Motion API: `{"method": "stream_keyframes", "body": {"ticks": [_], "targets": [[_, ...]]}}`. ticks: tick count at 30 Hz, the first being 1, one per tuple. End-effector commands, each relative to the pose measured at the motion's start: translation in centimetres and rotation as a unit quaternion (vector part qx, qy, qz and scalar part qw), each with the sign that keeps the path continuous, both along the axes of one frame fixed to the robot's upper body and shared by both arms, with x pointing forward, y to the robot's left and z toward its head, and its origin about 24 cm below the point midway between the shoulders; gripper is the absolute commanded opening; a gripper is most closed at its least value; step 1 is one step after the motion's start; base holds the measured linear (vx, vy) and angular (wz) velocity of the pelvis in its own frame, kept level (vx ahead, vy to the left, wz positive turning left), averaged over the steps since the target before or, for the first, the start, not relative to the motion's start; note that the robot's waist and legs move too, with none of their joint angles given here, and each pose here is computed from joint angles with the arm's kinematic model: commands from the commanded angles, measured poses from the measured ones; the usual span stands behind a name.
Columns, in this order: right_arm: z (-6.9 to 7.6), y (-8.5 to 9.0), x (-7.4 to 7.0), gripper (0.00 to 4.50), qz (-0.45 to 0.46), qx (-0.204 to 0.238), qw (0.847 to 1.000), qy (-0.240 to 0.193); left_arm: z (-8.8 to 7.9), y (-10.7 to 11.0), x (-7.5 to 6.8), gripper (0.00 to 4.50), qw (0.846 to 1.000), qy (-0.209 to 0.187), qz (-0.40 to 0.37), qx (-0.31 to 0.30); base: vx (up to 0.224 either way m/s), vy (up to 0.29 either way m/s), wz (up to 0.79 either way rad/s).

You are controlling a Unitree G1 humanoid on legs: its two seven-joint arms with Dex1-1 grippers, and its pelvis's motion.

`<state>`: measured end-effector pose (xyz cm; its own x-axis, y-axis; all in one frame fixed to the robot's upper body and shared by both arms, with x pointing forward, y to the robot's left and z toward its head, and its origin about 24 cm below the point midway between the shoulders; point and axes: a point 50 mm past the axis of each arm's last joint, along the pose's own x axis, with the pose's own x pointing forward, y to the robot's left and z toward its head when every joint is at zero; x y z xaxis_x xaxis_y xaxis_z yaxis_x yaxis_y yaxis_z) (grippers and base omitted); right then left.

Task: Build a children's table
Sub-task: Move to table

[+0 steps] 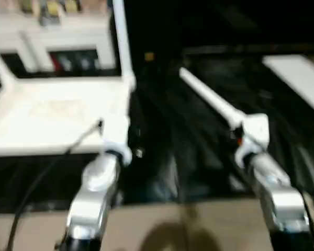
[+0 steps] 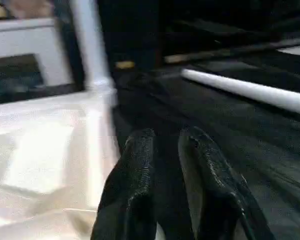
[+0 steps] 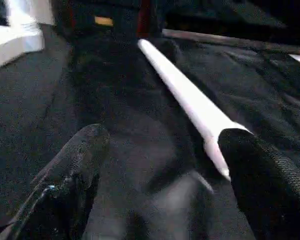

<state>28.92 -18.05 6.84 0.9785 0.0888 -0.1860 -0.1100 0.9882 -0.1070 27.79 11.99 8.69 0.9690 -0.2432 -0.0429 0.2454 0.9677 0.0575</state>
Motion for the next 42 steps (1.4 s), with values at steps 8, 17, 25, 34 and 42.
{"method": "stream_keyframes", "body": {"ticks": [8,17,25,34,42], "targets": [[0.7,1.4,0.6,3.92,0.046,-0.012,0.999,-0.015,-0.4,0.9,-0.7,1.01,1.0,0.012,0.02,0.005,0.156,-0.028,0.01],[0.7,1.6,0.6,3.92,0.048,-0.002,0.999,-0.017,-0.2,1.1,-0.4,1.01,1.0,0.011,0.021,0.009,0.149,0.009,-0.03],[0.7,0.8,1.1,4.41,0.039,0.022,0.999,0.004,0.1,0.9,0.1,1.01,1.0,0.011,0.018,0.014,0.045,-0.041,0.0],[1.5,-1.4,3.9,4.41,0.042,-0.018,0.997,0.054,0.1,1.0,0.0,1.01,0.999,0.03,-0.031,0.021,0.051,0.065,0.02],[2.1,-3.2,7.6,4.41,0.044,-0.055,0.991,0.116,1.1,0.8,0.0,1.01,0.996,0.027,-0.078,0.033,-0.049,-0.006,0.04]]}}
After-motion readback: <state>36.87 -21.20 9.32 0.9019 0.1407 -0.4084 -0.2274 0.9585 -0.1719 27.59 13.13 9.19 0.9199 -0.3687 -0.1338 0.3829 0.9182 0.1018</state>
